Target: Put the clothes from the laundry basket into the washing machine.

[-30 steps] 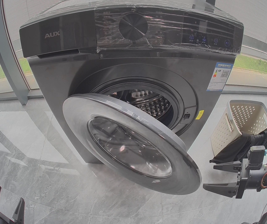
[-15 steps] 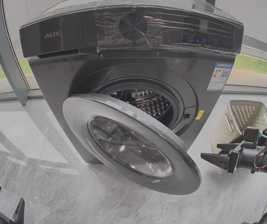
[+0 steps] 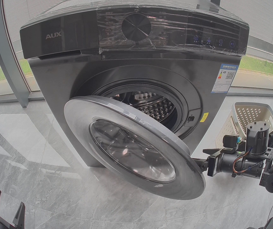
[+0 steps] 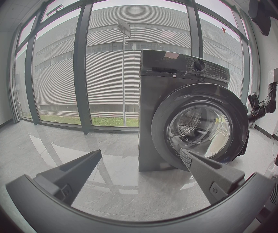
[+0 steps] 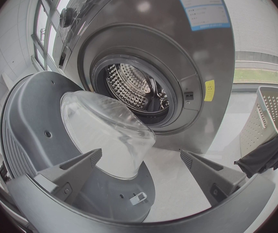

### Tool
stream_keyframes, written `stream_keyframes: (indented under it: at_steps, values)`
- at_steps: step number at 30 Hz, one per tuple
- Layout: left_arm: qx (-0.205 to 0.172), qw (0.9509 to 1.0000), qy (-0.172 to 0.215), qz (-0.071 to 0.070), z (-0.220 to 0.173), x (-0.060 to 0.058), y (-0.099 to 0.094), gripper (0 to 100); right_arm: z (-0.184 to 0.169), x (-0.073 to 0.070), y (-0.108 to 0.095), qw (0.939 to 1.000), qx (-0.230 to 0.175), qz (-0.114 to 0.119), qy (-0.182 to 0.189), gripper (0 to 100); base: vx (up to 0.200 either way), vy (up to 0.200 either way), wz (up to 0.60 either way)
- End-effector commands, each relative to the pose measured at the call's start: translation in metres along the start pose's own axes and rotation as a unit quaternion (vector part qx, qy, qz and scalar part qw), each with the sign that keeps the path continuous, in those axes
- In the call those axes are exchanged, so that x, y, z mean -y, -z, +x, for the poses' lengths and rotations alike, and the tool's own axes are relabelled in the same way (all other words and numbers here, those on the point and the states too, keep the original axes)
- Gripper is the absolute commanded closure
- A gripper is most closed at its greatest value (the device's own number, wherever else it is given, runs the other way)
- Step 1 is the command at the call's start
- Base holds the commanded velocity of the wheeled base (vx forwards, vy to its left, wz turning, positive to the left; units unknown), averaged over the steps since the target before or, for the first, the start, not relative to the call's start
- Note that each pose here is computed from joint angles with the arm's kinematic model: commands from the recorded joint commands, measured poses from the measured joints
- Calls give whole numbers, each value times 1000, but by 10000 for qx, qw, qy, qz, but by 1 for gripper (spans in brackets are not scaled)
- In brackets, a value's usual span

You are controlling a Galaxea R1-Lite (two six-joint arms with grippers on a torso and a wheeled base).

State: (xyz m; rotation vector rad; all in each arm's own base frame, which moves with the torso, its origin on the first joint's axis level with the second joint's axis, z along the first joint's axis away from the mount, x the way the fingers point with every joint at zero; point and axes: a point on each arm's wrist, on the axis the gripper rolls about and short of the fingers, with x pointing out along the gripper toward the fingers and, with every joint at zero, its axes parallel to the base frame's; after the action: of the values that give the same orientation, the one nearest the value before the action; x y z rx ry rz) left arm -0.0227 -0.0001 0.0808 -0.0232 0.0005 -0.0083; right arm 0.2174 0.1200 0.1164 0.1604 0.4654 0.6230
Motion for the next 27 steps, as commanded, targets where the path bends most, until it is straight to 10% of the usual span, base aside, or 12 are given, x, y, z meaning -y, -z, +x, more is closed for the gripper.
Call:
stream_keyframes:
  at_steps: [1,20,27]
  values:
    - [-5,10000,-3,9,0,0,5,0,6,-4,19,9990,-380,27,-222,0,-200,0,0]
    - [-5,10000,-11,-7,0,0,5,0,17,30,10,9974,-186,597,364,0,-42,0,0]
    - [-5,10000,-42,39,0,0,5,0,30,21,24,9972,-429,576,185,0,-114,0,0]
